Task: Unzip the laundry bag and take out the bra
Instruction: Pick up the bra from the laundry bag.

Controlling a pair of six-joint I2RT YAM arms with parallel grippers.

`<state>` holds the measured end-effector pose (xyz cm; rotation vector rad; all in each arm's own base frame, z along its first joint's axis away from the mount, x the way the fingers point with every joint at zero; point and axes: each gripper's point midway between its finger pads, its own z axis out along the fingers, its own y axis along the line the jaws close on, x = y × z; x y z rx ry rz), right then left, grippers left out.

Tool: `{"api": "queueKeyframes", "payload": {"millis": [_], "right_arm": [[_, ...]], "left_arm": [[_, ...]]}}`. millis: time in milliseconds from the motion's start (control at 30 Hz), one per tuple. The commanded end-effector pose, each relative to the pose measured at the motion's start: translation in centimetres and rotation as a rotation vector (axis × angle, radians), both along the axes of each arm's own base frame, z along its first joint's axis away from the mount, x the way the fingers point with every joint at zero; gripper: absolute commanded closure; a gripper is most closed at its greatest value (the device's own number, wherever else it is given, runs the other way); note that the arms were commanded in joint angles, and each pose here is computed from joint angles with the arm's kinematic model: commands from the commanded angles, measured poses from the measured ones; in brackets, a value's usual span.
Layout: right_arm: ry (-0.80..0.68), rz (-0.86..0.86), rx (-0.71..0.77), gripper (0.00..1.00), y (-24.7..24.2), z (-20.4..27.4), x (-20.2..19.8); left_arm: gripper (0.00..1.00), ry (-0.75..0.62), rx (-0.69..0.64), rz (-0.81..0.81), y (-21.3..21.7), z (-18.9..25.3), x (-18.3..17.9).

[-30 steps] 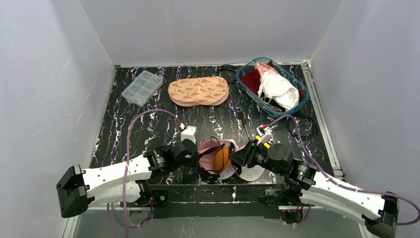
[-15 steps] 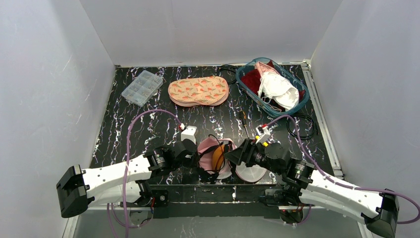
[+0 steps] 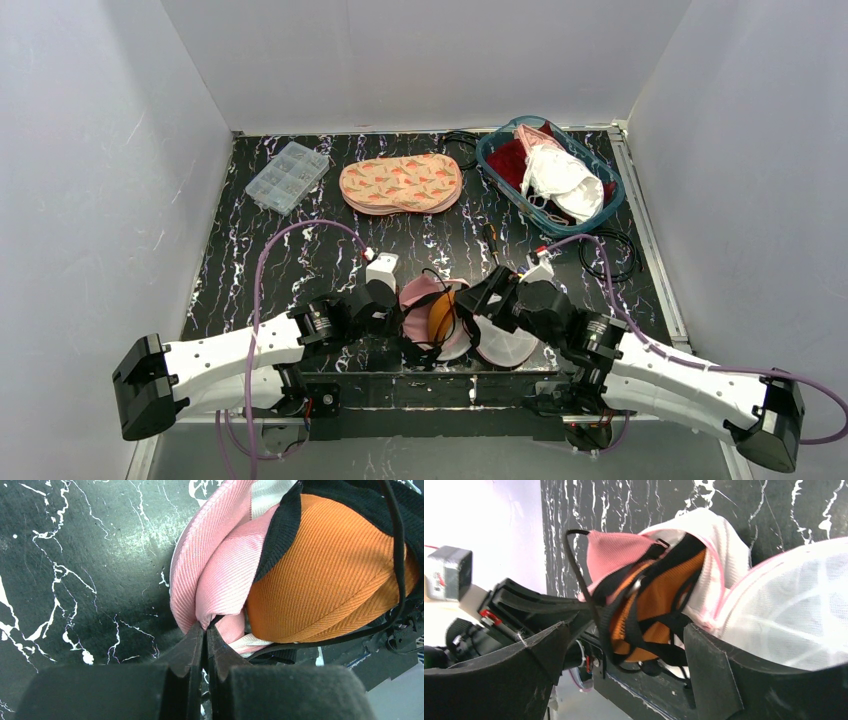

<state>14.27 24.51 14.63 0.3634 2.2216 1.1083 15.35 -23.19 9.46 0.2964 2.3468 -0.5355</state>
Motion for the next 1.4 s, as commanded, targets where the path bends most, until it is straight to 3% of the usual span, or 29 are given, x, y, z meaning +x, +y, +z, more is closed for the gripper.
{"api": "queueKeyframes", "payload": {"millis": [0, 500, 733, 933, 1167, 1367], "right_arm": [[-0.03, -0.082, 0.058, 0.08, 1.0, 3.6, 2.0], [0.054, -0.166, -0.025, 0.24, 1.5, 0.2, 3.2], [0.07, -0.129, -0.019, 0.58, 2.3, -0.4, 2.9], [0.013, -0.111, -0.034, 0.99, 1.4, 0.9, 2.7], [-0.143, -0.021, -0.128, 0.99, -0.5, 5.2, 2.2], [-0.288, 0.203, -0.159, 0.99, 0.7, 8.2, 0.5]], "left_arm": [[1.0, -0.038, -0.001, -0.008, 0.0, 0.7, 0.4], [1.0, -0.058, -0.02, -0.016, -0.3, 1.2, 0.3], [1.0, -0.06, -0.022, -0.018, -0.3, 1.3, 0.2], [1.0, -0.057, -0.015, -0.007, 0.0, 0.9, 0.2], [1.0, -0.045, 0.021, 0.036, 1.2, 0.2, 0.2], [1.0, -0.025, 0.05, 0.055, 1.8, -0.6, 0.0]]}}
